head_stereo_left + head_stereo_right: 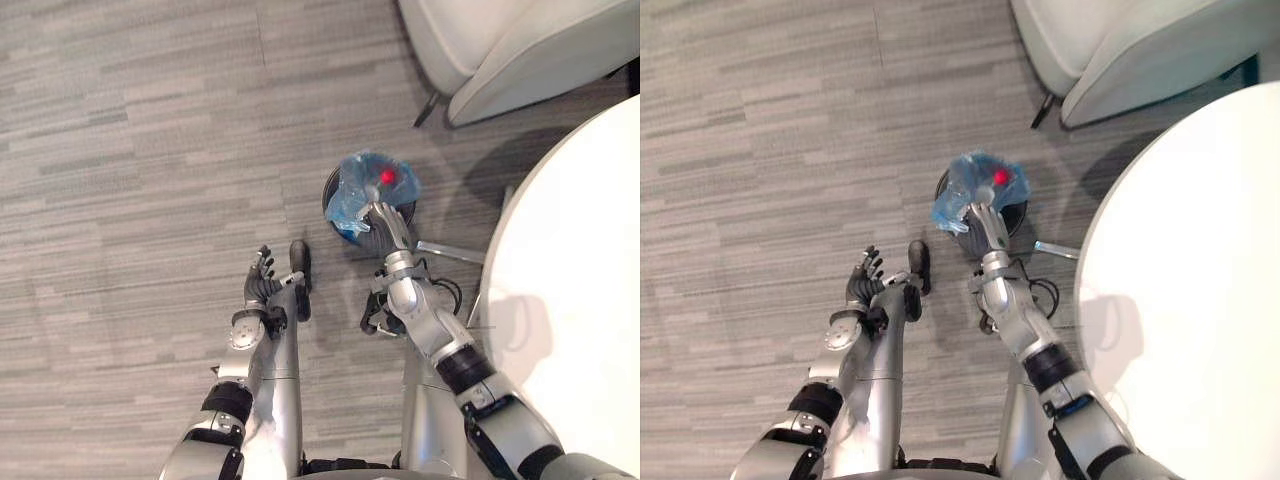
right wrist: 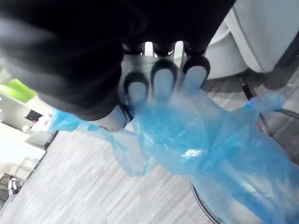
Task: Gather rubbish on tea table into small bin, then transfer packed bag to large trash can.
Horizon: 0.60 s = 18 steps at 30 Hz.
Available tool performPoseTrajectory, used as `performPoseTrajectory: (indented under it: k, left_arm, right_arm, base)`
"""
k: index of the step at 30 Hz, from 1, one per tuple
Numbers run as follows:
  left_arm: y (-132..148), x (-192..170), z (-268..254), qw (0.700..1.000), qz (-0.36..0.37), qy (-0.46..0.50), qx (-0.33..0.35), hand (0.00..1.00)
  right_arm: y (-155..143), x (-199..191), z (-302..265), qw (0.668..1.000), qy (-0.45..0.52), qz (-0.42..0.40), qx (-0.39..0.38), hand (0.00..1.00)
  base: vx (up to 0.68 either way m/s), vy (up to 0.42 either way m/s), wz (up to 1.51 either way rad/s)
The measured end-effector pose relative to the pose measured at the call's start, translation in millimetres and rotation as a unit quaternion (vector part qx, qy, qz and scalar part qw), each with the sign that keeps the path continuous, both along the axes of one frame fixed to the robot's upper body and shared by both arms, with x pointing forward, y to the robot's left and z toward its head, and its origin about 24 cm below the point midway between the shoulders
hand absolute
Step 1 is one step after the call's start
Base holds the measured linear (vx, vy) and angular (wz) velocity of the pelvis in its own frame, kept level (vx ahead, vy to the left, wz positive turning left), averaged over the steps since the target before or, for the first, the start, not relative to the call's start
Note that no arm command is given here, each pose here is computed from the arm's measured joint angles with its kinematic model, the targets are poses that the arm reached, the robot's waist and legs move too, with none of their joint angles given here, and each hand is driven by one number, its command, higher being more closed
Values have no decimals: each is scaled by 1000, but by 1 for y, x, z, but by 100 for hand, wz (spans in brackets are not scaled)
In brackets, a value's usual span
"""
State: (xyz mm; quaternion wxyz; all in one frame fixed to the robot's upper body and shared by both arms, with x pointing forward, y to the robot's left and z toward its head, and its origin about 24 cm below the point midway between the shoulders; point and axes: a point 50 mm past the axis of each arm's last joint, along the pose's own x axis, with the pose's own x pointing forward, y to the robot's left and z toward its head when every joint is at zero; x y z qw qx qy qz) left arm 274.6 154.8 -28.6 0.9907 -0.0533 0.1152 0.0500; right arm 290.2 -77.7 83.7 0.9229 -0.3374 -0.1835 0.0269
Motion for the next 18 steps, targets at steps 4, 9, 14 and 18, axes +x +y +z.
performPoseTrajectory:
  k: [4,9,14,18]
  left_arm:
    - [7,-31,-25,999,10,49,6,0]
    - [14,-70,-51,994,4,110,17,0]
    - [20,-89,-65,988,-20,148,46,0]
    - [24,-91,-67,985,-36,152,66,0]
  right_arm:
    - [4,-28,-6,998,17,25,51,100]
    - [9,-50,-20,994,52,67,65,100]
    - [6,-57,-29,989,83,102,64,100]
    - [-2,-59,-35,987,104,113,53,100]
  base:
    - [108,11,2]
    - [172,50,-8]
    - [212,68,-6]
    - [162,43,-9]
